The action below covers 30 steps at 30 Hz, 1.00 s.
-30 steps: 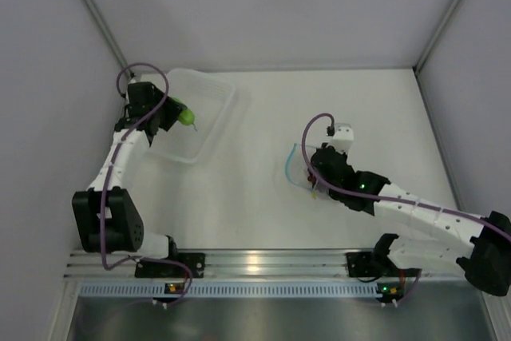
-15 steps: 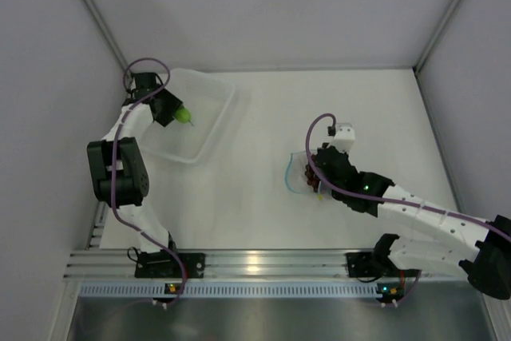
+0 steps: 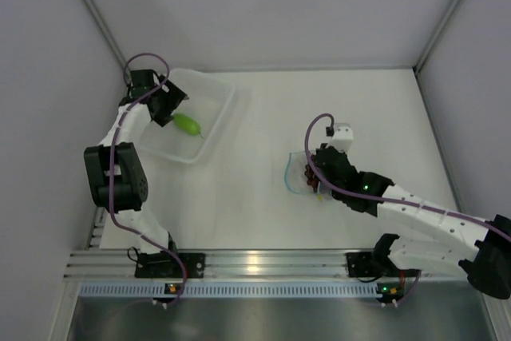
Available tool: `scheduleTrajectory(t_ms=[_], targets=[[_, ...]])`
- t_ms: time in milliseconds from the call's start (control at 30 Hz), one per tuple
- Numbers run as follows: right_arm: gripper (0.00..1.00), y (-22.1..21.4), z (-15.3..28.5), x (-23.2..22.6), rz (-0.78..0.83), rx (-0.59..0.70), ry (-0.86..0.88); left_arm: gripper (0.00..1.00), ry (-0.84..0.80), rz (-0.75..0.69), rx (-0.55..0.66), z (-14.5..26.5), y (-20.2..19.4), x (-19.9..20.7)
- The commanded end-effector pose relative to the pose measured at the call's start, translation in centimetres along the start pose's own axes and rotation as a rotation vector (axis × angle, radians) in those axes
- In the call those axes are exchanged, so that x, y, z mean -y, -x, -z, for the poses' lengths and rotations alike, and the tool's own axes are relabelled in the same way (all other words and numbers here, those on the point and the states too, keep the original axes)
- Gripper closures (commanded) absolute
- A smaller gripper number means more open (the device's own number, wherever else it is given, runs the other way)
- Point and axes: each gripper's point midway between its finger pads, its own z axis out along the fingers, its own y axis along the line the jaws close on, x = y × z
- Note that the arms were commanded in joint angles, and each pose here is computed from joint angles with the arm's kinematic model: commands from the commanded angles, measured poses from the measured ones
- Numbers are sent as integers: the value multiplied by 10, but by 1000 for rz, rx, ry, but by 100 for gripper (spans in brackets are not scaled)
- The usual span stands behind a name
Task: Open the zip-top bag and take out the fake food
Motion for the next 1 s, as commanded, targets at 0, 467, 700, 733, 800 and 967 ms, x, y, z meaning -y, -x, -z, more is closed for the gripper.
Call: scheduleTrajectory(t_ms=[0, 467, 700, 733, 800, 967], targets=[[100, 31, 5, -14, -53, 56, 51, 9, -184, -68, 57, 60, 13, 57], [100, 16, 9, -5, 8, -45, 129, 26, -628, -429, -166, 209, -215, 163], [100, 7, 2, 16, -86, -55, 109, 32, -764, -428, -236, 260, -258, 175], [100, 6, 1, 17, -88, -57, 109, 32, -776, -433, -247, 265, -265, 176], [100, 3, 0, 22, -84, -63, 98, 32, -796, -450, -251, 279, -283, 182], [100, -3, -1, 29, -40, -86, 90, 33, -775, -510, -262, 281, -329, 185]])
